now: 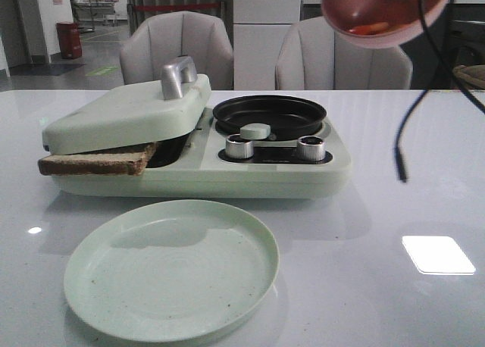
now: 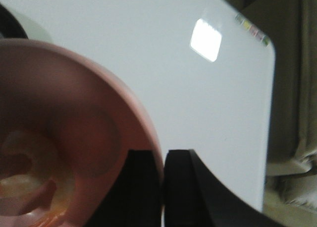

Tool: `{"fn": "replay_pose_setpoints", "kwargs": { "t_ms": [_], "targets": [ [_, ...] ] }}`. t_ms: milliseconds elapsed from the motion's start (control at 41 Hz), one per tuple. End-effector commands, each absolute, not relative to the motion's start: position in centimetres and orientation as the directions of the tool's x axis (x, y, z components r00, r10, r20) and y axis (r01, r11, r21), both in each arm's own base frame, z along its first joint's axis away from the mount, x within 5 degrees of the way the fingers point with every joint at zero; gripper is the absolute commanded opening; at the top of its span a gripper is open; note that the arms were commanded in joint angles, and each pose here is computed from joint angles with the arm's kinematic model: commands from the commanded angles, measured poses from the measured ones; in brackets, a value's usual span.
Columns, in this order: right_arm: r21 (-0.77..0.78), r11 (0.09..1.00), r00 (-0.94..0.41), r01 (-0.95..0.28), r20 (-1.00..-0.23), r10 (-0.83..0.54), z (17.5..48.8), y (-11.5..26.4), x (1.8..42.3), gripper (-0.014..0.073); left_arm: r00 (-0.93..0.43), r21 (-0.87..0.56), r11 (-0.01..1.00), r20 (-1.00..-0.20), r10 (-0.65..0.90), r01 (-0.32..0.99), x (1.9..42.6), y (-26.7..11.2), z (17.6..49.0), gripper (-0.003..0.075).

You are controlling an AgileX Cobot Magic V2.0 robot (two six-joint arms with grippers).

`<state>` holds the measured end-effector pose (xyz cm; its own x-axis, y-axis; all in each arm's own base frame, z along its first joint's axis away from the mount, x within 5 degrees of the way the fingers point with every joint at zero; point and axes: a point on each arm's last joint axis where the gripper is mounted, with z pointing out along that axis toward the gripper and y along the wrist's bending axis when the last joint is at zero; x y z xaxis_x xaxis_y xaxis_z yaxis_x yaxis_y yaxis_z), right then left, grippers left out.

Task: Make breakfast with bread and shrimp
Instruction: 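Lift the pink bowl with the right gripper over the frying pan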

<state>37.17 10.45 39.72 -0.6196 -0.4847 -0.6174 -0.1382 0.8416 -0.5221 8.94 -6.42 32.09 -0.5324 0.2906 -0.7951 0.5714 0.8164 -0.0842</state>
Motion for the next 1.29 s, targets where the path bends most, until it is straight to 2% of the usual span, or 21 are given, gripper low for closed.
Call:
{"fn": "replay_pose_setpoints", "kwargs": {
  "t_ms": [0, 122, 366, 682, 975, 1170, 1267],
  "targets": [
    [-0.618, 0.785, -0.465, -0.037, -0.685, -0.561, 43.6, 12.4, 36.4, 0.0046, -0.478, -0.101, 0.816, -0.848, 0.228, 0.569, 9.1, -6.6, 33.6, 0.0101],
    [-0.694, 0.72, -0.414, -0.014, -0.652, -0.636, 42.7, 15.3, 37.2, 0.0046, -0.478, -0.101, 0.816, -0.848, 0.228, 0.569, 9.1, -6.6, 33.6, 0.0101],
    [-0.839, 0.534, -0.341, 0.106, -0.535, -0.773, 39.6, 20.2, 38.8, 0.0046, -0.478, -0.101, 0.816, -0.848, 0.228, 0.569, 9.1, -6.6, 33.6, 0.0101],
    [-0.934, 0.247, -0.308, 0.26, -0.322, -0.895, 35.2, 24.7, 40.1, 0.0046, -0.478, -0.101, 0.816, -0.848, 0.228, 0.569, 9.1, -6.6, 33.6, 0.0101],
    [-0.954, 0.208, -0.32, 0.218, -0.271, -0.908, 31.7, 26.4, 40.9, 0.0046, -0.478, -0.101, 0.816, -0.848, 0.228, 0.569, 9.1, -6.6, 33.6, 0.0102],
    [-0.956, 0.205, -0.319, 0.212, -0.266, -0.91, 31.4, 26.5, 41.0, 0.0046, -0.478, -0.101, 0.816, -0.848, 0.228, 0.569, 9.1, -6.6, 33.6, 0.0101],
    [-0.962, 0.168, -0.341, 0.214, -0.234, -0.91, 31.8, 26.3, 40.8, 0.0046, -0.478, -0.101, 0.816, -0.848, 0.228, 0.569, 9.1, -6.6, 33.6, 0.0101]
  ]
}}
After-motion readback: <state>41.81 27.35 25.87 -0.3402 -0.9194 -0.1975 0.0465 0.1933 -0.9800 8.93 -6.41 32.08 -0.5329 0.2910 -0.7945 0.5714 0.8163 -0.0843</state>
